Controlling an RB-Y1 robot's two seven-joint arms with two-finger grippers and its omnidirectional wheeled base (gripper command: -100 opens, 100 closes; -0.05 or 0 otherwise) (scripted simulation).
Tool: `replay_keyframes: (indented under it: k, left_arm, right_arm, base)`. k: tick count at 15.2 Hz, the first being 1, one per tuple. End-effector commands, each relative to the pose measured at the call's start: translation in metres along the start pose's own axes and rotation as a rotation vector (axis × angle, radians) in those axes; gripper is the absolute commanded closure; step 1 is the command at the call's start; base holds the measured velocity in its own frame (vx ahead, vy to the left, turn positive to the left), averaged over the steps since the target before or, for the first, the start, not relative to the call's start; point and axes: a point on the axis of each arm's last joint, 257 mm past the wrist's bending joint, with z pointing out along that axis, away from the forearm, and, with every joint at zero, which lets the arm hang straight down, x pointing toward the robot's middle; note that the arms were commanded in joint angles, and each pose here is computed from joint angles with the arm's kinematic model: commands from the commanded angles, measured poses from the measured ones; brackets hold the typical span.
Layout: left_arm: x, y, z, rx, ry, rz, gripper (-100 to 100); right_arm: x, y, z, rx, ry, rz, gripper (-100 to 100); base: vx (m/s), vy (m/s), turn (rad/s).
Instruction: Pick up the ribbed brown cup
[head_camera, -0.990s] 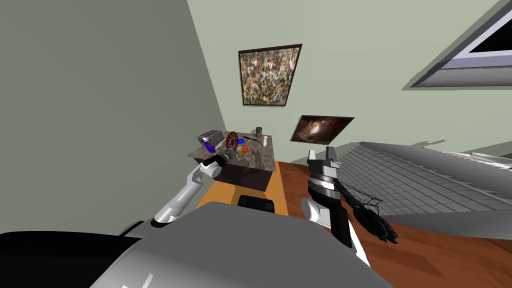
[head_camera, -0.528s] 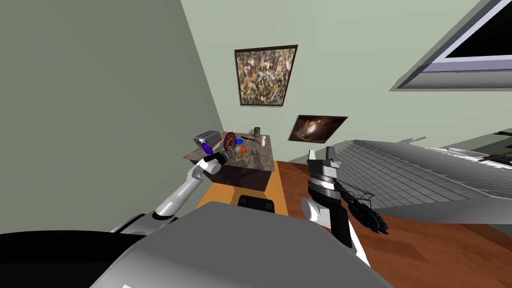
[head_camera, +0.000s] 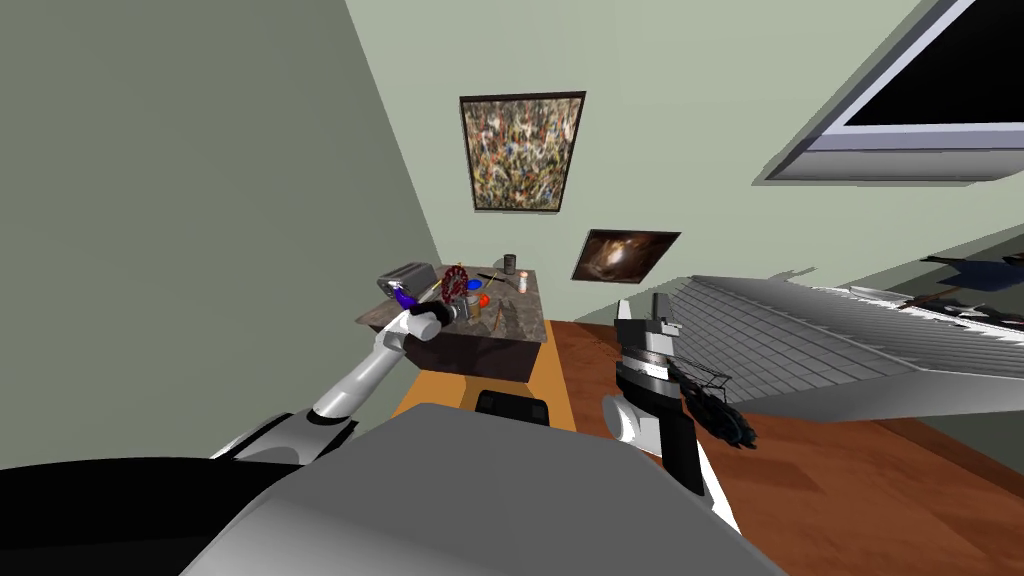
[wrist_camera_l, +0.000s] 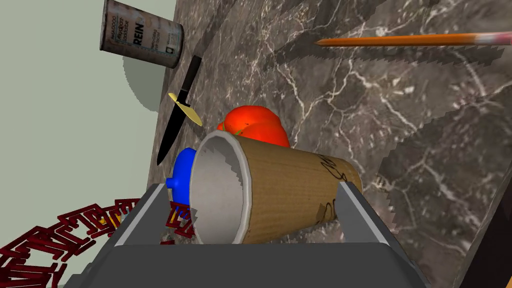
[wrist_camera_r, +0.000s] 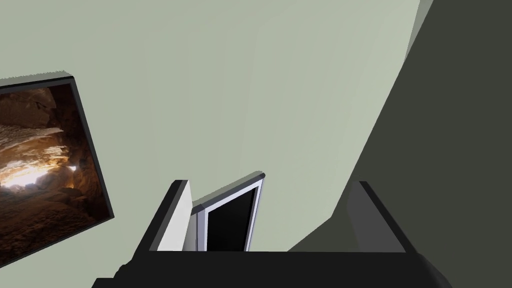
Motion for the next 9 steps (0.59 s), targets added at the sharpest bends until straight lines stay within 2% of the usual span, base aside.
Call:
replay_keyframes:
  k: [1,2,3,6,7,9]
  left_arm:
    - [-0.005,0.007,0.0,-0.043,-0.018,-0.009,-100]
    - [-0.006,0.011,0.0,-0.057,-0.024,-0.008,-100]
    - [-0.007,0.004,0.001,-0.075,-0.025,-0.029,-100]
    - [-0.014,0.017,-0.001,-0.123,-0.05,-0.029,-100]
    - [-0.014,0.01,-0.001,-0.139,-0.051,-0.049,-100]
    - [-0.019,0.019,-0.003,-0.175,-0.07,-0.048,-100]
  right_arm:
    - [0.0,0.0,0.0,0.0,0.0,0.0,0]
    - [0.0,0.0,0.0,0.0,0.0,0.0,0]
    - [0.0,0.0,0.0,0.0,0.0,0.0,0]
    - [0.0,0.0,0.0,0.0,0.0,0.0,0]
    - [0.0,0.0,0.0,0.0,0.0,0.0,0]
    - [0.0,0.0,0.0,0.0,0.0,0.0,0]
  base:
    - [0.009,0.018,-0.056]
    - [0.006,0.01,0.004]
    - [0.009,0.011,-0.105]
    - [0.009,0.014,-0.072]
    - [0.008,0.01,-0.122]
    - [0.012,0.018,-0.098]
